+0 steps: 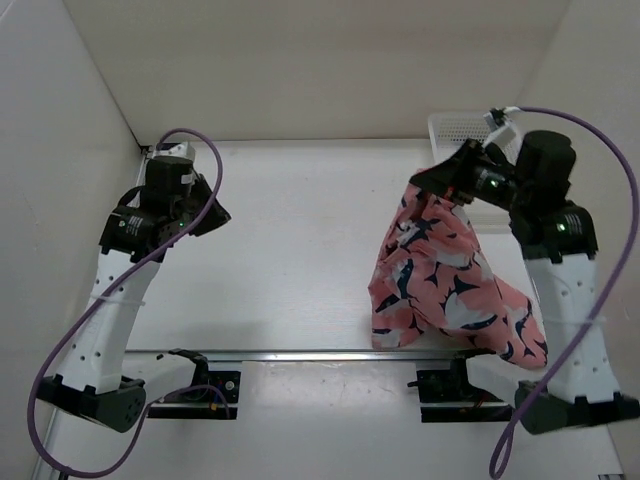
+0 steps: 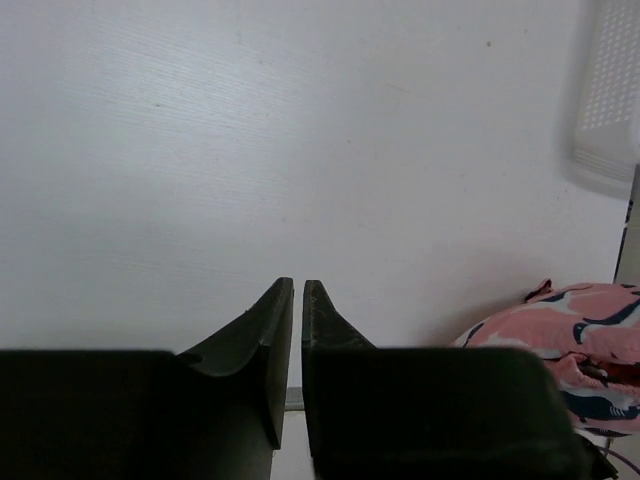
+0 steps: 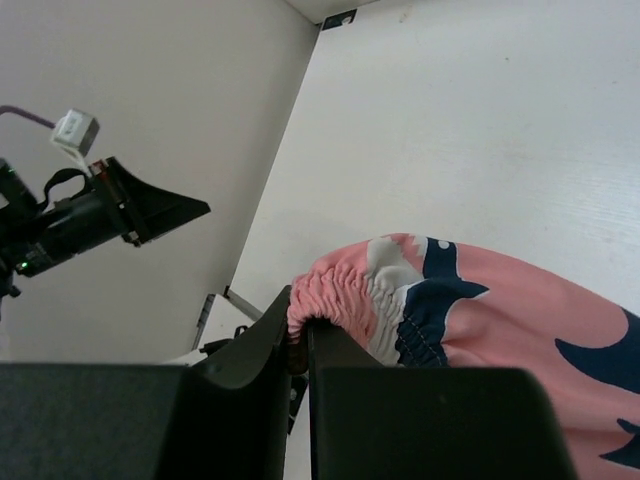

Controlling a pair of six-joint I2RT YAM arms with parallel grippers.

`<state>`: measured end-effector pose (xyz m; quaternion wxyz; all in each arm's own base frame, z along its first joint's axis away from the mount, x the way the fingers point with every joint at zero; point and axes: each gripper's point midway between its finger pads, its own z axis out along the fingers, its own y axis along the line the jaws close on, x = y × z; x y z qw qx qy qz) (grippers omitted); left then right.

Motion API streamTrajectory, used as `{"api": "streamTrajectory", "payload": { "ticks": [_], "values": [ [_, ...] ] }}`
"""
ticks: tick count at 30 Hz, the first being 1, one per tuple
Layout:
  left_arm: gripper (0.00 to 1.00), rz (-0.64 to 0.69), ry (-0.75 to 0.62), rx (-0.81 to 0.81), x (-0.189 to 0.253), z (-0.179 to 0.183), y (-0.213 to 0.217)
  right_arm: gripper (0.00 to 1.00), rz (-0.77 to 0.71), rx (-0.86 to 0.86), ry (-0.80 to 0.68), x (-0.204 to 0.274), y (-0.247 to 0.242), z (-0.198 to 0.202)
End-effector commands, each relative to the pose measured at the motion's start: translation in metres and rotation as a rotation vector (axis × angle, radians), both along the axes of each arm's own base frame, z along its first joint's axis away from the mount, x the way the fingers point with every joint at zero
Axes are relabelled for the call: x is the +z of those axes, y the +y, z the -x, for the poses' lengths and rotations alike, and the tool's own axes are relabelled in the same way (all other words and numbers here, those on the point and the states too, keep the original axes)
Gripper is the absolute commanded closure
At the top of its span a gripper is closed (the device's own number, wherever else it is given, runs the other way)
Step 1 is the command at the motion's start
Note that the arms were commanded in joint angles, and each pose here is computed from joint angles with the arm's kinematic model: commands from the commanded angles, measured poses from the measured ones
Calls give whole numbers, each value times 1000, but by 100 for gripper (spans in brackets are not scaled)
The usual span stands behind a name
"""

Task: Fold and stack the shorts
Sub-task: Flatten the shorts out

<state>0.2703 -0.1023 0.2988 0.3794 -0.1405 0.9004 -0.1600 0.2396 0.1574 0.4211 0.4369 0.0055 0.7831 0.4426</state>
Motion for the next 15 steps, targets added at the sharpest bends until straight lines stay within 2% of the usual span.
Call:
{"api": "streamTrajectory", "payload": {
  "ticks": [1,2,4,5,7,8,11,12,14,15],
  "values": [
    [77,19,-94,18,32,2,11,100,-53,133,-166,46,33,-20],
    [77,15,-82,28,29,-1,13,100,-57,161,-225,69,40,-16],
    [77,5,-81,48,32,-5,20,100,-60,242,-258,83,69,-20],
    [77,-2,-56,56,26,-6,23,100,-70,261,-345,113,74,-11],
    [77,-4,-67,69,33,-9,29,100,-82,339,-366,123,101,-10],
    [77,-7,-55,80,33,-9,32,100,-94,358,-427,143,104,-2],
    [75,-10,-77,111,42,-11,43,100,-93,399,-451,147,118,1],
    [72,-12,-68,111,41,-9,43,100,-80,413,-454,142,122,1],
    [55,-17,-56,124,36,-10,49,100,-55,390,-463,136,111,12],
    [46,-14,-31,116,29,-7,48,100,-5,376,-414,106,111,4]
  ]
}}
